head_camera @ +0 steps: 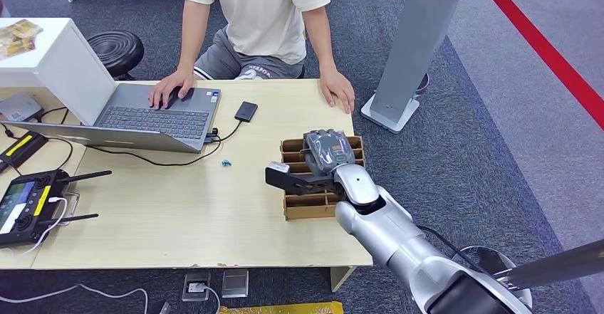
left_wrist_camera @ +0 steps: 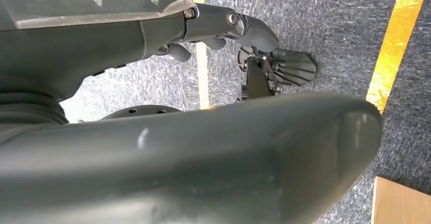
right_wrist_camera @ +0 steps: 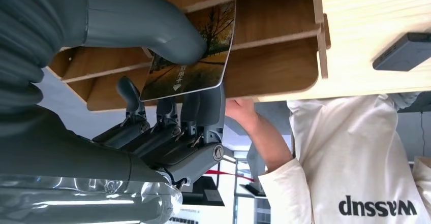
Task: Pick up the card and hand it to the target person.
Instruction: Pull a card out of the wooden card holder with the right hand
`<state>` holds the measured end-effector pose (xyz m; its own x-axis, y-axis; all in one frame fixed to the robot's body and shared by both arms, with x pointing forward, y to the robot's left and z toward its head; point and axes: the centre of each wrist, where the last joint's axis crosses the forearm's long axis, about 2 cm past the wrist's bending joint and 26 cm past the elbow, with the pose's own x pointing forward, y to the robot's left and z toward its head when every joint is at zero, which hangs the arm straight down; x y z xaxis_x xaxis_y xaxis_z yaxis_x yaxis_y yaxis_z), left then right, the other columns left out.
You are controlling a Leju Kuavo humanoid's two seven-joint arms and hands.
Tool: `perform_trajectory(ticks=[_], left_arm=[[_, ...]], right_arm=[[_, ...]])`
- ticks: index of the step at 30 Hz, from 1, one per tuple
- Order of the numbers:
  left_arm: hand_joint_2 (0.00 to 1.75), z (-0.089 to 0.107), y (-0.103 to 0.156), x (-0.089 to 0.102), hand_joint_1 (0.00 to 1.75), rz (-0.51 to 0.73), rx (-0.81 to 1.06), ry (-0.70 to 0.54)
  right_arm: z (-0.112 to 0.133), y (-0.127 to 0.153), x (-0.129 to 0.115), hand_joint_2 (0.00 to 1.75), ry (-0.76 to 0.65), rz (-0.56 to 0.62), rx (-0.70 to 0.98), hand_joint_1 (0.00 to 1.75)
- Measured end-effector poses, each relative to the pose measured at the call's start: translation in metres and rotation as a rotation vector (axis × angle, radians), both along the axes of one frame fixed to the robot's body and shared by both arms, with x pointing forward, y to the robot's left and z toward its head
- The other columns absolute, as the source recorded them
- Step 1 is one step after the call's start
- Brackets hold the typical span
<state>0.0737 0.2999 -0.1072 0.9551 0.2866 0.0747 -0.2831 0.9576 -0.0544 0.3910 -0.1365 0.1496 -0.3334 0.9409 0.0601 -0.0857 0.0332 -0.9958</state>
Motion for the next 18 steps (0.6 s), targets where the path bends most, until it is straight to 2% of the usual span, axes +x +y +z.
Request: perform_trajectory(ticks=[9, 18], left_arm=[[0.0, 0.0, 0.0, 0.0, 0.0, -0.003, -0.002, -0.002], [0.0, 0.0, 0.0, 0.0, 0.0, -0.003, 0.0, -0.01]], right_arm=[[0.004, -0.006, -0.002, 1.75, -0.07, 0.023, 0.051, 1.73], [0.03, -0.01, -0.004, 1.75, -0.289, 0.097, 0.183, 1.75]])
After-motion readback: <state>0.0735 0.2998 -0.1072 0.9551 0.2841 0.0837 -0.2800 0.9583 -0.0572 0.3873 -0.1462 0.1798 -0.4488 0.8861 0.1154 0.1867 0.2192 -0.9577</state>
